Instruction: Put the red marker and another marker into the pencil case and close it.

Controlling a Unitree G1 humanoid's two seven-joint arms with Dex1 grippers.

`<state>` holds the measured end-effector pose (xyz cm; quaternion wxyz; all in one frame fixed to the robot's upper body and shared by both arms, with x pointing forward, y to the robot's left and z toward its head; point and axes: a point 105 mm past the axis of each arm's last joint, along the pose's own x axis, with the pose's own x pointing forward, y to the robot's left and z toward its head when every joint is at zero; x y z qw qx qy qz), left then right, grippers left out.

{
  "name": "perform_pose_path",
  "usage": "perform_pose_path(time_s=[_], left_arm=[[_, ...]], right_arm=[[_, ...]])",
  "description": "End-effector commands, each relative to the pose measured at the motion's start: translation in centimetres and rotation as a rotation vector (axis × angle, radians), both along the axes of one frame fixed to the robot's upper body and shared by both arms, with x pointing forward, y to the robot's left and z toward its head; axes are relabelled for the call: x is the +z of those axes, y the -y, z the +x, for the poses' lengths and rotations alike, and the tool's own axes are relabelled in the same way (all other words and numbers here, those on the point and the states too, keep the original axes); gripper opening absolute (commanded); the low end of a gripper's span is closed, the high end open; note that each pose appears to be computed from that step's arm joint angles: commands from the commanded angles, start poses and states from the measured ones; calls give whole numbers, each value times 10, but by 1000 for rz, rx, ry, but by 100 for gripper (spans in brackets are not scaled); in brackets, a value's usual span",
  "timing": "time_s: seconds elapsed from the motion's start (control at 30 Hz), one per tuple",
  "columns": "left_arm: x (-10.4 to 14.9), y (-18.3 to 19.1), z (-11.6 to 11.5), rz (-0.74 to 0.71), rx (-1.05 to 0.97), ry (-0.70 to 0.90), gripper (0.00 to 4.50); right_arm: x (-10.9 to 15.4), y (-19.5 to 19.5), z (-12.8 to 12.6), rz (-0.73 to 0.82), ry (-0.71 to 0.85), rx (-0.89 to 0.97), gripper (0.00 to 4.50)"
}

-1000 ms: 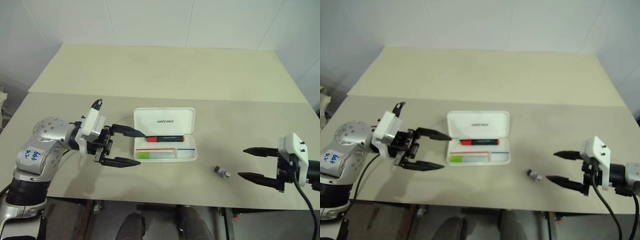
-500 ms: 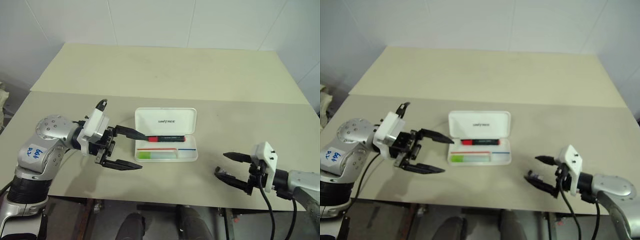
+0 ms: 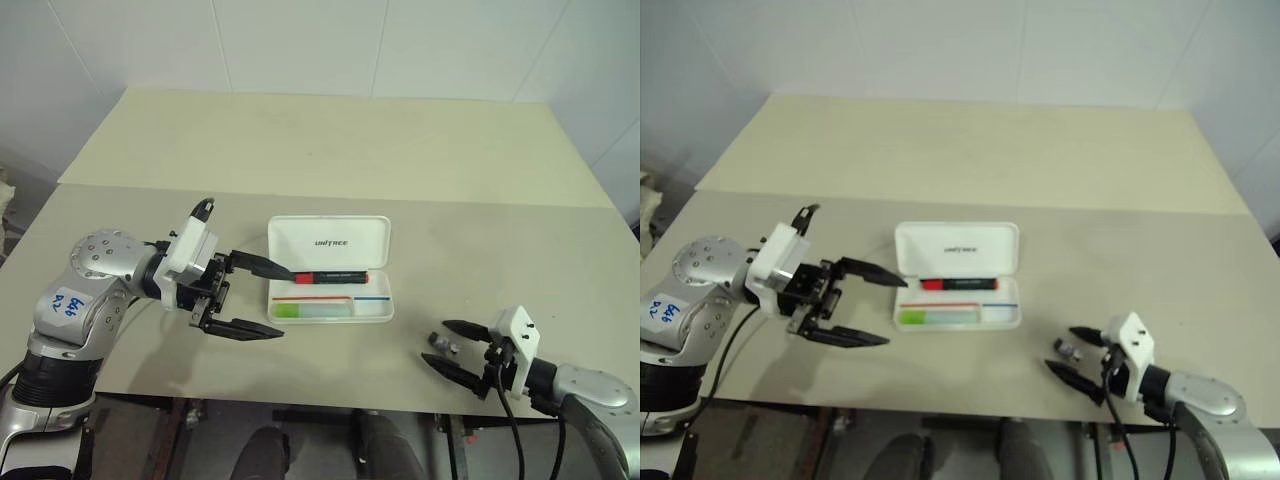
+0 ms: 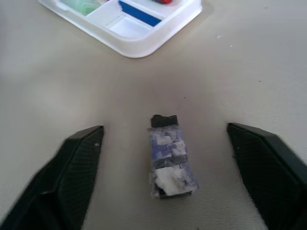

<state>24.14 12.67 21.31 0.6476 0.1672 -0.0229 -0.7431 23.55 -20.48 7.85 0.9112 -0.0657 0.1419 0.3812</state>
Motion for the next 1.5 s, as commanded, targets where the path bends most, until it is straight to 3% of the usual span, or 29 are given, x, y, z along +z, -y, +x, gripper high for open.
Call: perform_pose_path(time_s=[0.03, 0.27, 0.47, 0.7, 1.0, 1.5], left_arm=[[10, 0, -1, -3, -9, 50, 377], [9, -2, 3, -3, 11, 60, 377], [-2, -11, 8, 18, 49, 65, 377], [-22, -19, 16, 58, 105, 83, 377], [-25, -16, 16, 34, 142, 102, 377], [-24, -21, 9, 28, 214, 107, 377]], right_arm=[[-7, -5, 0, 20, -11, -13, 279], [-5, -9, 4, 26, 29, -17, 41], [28, -18, 17, 30, 137, 106, 40], [63, -46, 40, -50, 230, 404, 40], [60, -83, 66, -108, 236, 644, 40], [50, -98, 75, -117, 197, 711, 40]])
